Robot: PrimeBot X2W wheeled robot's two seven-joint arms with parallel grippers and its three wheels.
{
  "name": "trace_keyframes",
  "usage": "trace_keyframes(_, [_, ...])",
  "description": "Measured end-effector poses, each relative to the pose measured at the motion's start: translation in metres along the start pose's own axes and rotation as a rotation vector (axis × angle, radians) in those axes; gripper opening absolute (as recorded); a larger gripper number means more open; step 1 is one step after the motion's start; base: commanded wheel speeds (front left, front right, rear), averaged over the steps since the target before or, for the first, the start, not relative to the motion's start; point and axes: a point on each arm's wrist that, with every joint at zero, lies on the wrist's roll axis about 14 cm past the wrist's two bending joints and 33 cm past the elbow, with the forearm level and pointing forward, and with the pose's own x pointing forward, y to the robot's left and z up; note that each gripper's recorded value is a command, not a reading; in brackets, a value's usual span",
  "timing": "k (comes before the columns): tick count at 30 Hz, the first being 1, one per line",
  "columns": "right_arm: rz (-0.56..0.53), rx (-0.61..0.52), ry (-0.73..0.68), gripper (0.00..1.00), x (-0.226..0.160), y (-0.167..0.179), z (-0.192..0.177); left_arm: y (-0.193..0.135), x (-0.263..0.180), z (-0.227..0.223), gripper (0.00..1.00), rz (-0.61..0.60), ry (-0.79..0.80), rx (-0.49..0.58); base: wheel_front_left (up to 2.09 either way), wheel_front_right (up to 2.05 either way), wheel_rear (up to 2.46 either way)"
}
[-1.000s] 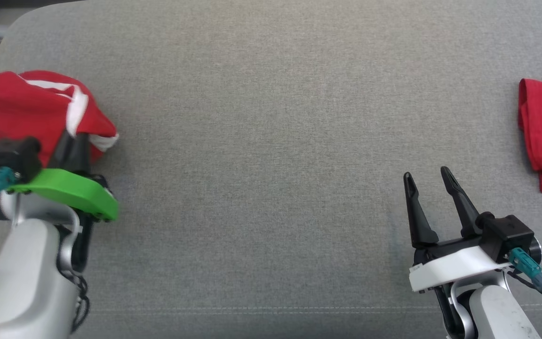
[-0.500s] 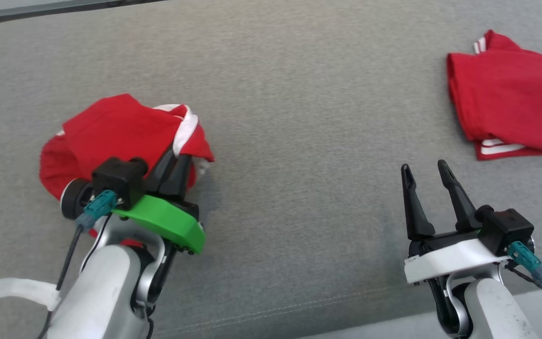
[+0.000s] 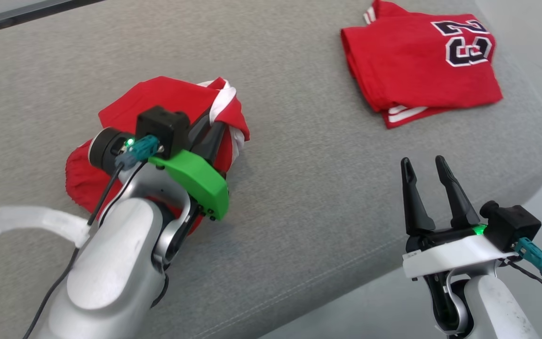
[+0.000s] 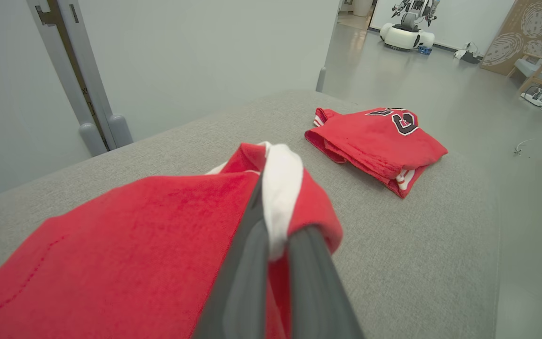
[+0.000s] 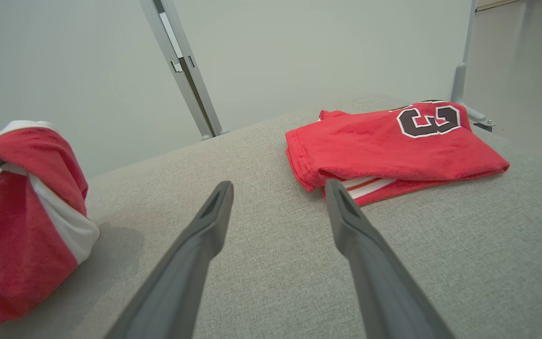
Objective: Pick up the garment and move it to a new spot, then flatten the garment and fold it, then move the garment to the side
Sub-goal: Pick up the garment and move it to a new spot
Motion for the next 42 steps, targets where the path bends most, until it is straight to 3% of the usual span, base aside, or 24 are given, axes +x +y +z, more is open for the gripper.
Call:
trace_keyframes(6, [-0.065, -0.006, 0.007, 1.0, -0.011, -0.019, 0.002, -0.009, 0.03, -0.044, 0.02, -0.045, 0.131, -0.073, 0.0, 0.0, 0.0])
trace_keyframes(7, [-0.076, -0.009, 0.009, 1.0, -0.013, -0.022, 0.002, -0.01, 0.034, -0.049, 0.45, -0.052, 0.146, -0.088, 0.0, 0.0, 0.0])
trace_keyframes(8, [-0.087, -0.013, 0.012, 1.0, -0.014, -0.025, 0.002, -0.011, 0.037, -0.052, 1.0, -0.058, 0.149, -0.089, 0.0, 0.0, 0.0])
trace_keyframes(14, [-0.129, -0.027, 0.03, 1.0, -0.016, -0.039, -0.003, -0.025, 0.05, -0.047, 1.0, -0.109, 0.071, -0.112, 0.0, 0.0, 0.0])
trace_keyframes(21, [-0.087, -0.037, 0.034, 1.0, -0.006, -0.028, -0.007, -0.018, 0.034, -0.004, 1.0, -0.082, -0.101, -0.071, 0.0, 0.0, 0.0])
trace_keyframes(28, [0.004, -0.054, 0.025, 1.0, 0.013, -0.002, -0.011, 0.038, -0.019, 0.02, 1.0, 0.138, -0.198, -0.013, 0.0, 0.0, 0.0])
trace_keyframes(35, [0.102, -0.061, 0.019, 1.0, 0.029, 0.029, -0.015, 0.1, -0.095, 0.032, 1.0, 0.429, -0.277, 0.019, 0.0, 0.0, 0.0])
trace_keyframes(42, [0.178, -0.062, -0.004, 1.0, 0.032, 0.055, -0.009, 0.13, -0.173, 0.031, 1.0, 0.663, -0.303, 0.054, 0.0, 0.0, 0.0])
